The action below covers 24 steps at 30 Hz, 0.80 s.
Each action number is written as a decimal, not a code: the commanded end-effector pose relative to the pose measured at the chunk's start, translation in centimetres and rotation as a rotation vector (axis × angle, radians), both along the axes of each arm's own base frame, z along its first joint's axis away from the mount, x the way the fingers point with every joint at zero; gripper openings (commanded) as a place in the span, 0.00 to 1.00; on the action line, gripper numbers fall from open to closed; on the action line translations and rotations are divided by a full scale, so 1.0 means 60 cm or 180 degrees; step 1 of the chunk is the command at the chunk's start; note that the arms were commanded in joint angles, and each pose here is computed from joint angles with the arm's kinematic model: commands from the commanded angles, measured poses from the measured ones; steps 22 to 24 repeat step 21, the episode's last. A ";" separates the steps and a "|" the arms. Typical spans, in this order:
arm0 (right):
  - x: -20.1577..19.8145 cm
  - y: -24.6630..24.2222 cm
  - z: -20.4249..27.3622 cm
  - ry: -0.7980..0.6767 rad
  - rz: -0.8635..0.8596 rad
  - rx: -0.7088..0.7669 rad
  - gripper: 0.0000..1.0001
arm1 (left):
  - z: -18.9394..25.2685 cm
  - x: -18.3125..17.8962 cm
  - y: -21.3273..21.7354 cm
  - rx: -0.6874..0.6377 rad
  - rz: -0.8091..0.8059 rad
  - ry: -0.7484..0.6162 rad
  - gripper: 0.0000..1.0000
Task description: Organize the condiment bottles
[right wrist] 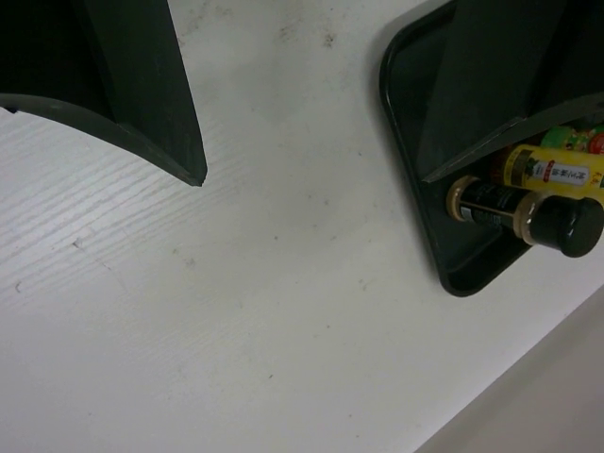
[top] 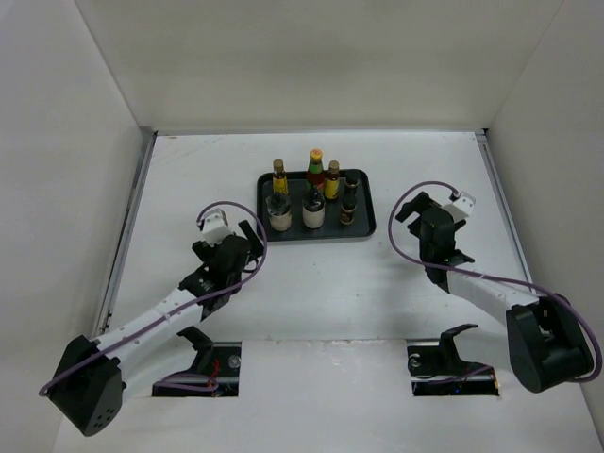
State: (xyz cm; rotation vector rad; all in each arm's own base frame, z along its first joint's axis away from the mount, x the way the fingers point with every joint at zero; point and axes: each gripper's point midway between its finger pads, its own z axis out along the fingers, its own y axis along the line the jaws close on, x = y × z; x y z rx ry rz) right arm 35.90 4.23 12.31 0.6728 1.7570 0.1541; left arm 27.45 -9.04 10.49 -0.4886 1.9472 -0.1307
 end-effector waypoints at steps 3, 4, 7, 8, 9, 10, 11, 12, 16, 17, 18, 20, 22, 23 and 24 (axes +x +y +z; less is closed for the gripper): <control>0.026 0.016 0.028 -0.0210 0.0085 0.0155 1.00 | 0.054 0.018 -0.022 -0.0201 -0.0039 -0.0206 1.00; 0.027 0.018 0.027 -0.0192 0.0114 0.0156 1.00 | 0.051 0.019 -0.025 -0.0189 -0.0049 -0.0190 1.00; 0.027 0.024 0.026 -0.0193 0.0158 0.0162 1.00 | 0.043 0.026 -0.030 -0.0150 -0.0051 -0.0143 1.00; 0.027 0.024 0.025 -0.0187 0.0155 0.0155 1.00 | 0.041 0.028 -0.032 -0.0138 -0.0051 -0.0127 1.00; 0.028 0.023 0.025 -0.0183 0.0145 0.0152 1.00 | 0.041 0.031 -0.035 -0.0121 -0.0059 -0.0114 1.00; 0.029 0.022 0.022 -0.0169 0.0143 0.0155 1.00 | 0.042 0.034 -0.037 -0.0110 -0.0061 -0.0105 1.00; 0.029 0.022 0.019 -0.0155 0.0143 0.0151 1.00 | 0.042 0.035 -0.040 -0.0097 -0.0073 -0.0093 1.00; 0.030 0.022 0.019 -0.0151 0.0143 0.0150 1.00 | 0.041 0.037 -0.042 -0.0084 -0.0080 -0.0081 1.00; 0.030 0.023 0.017 -0.0136 0.0158 0.0131 1.00 | 0.039 0.038 -0.054 -0.0064 -0.0142 -0.0063 1.00; 0.031 0.025 0.018 -0.0139 0.0168 0.0129 1.00 | 0.038 0.037 -0.056 -0.0064 -0.0152 -0.0063 1.00; 0.031 0.026 0.019 -0.0144 0.0173 0.0130 1.00 | 0.039 0.037 -0.060 -0.0060 -0.0174 -0.0062 1.00; 0.032 0.026 0.018 -0.0135 0.0179 0.0111 1.00 | 0.040 0.035 -0.061 -0.0016 -0.0181 -0.0054 1.00; 0.033 0.026 0.019 -0.0138 0.0182 0.0103 1.00 | 0.041 0.034 -0.061 0.0003 -0.0189 -0.0057 1.00; 0.033 0.026 0.019 -0.0138 0.0182 0.0103 1.00 | 0.041 0.034 -0.061 0.0003 -0.0189 -0.0057 1.00; 0.033 0.026 0.019 -0.0138 0.0182 0.0103 1.00 | 0.041 0.034 -0.061 0.0003 -0.0189 -0.0057 1.00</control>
